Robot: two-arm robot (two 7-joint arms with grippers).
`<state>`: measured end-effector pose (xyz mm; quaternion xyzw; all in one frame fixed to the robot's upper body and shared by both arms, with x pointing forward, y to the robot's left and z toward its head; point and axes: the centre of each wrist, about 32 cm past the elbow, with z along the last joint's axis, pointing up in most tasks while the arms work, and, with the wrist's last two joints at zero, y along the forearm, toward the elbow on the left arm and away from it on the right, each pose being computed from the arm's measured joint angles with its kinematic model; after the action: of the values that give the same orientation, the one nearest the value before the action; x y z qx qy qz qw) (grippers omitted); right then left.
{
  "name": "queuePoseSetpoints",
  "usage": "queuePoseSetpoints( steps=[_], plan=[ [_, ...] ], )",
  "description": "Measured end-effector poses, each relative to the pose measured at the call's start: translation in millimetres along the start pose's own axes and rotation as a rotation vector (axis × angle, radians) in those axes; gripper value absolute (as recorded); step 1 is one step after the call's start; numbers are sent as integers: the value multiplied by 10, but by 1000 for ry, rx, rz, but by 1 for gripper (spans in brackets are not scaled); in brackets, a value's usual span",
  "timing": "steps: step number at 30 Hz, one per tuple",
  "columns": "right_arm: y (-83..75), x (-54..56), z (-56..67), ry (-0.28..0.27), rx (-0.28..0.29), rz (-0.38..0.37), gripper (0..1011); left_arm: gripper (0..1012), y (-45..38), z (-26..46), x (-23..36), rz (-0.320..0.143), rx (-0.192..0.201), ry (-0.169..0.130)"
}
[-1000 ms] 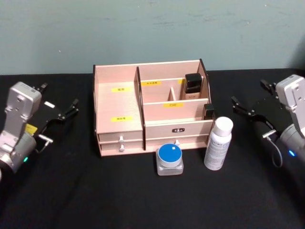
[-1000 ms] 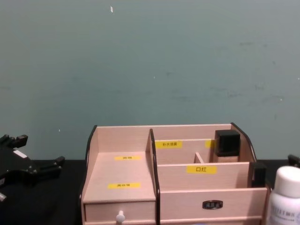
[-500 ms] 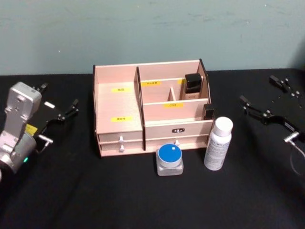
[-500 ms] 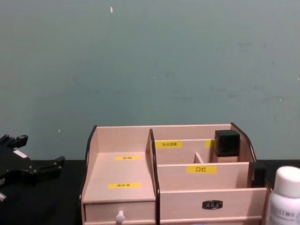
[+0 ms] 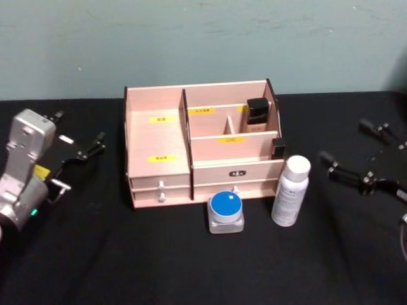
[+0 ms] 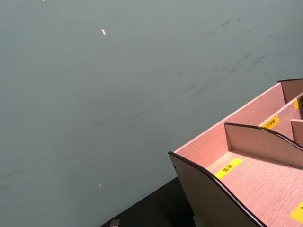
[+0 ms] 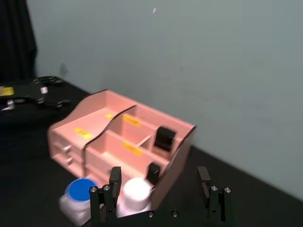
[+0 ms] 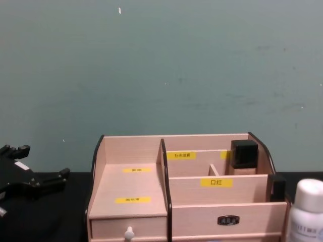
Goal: Pick up the facial cleanser and watermelon frost from the table and place them into the tiered storage box.
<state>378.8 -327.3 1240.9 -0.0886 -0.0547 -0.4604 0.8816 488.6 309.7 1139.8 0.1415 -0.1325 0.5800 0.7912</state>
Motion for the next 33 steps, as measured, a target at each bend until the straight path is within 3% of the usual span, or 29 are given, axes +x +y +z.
queuePoseSetpoints(
  steps=[9,16,33],
  plan=[
    [-18,-164,-49,49,-137,77,1002,1001,0,0,0,0,0,0],
    [49,-194,-111,45,-217,70,1002,1001,0,0,0,0,0,0],
    [301,-144,-194,56,-291,51,1002,1001,0,0,-1,0,0,0]
  ],
)
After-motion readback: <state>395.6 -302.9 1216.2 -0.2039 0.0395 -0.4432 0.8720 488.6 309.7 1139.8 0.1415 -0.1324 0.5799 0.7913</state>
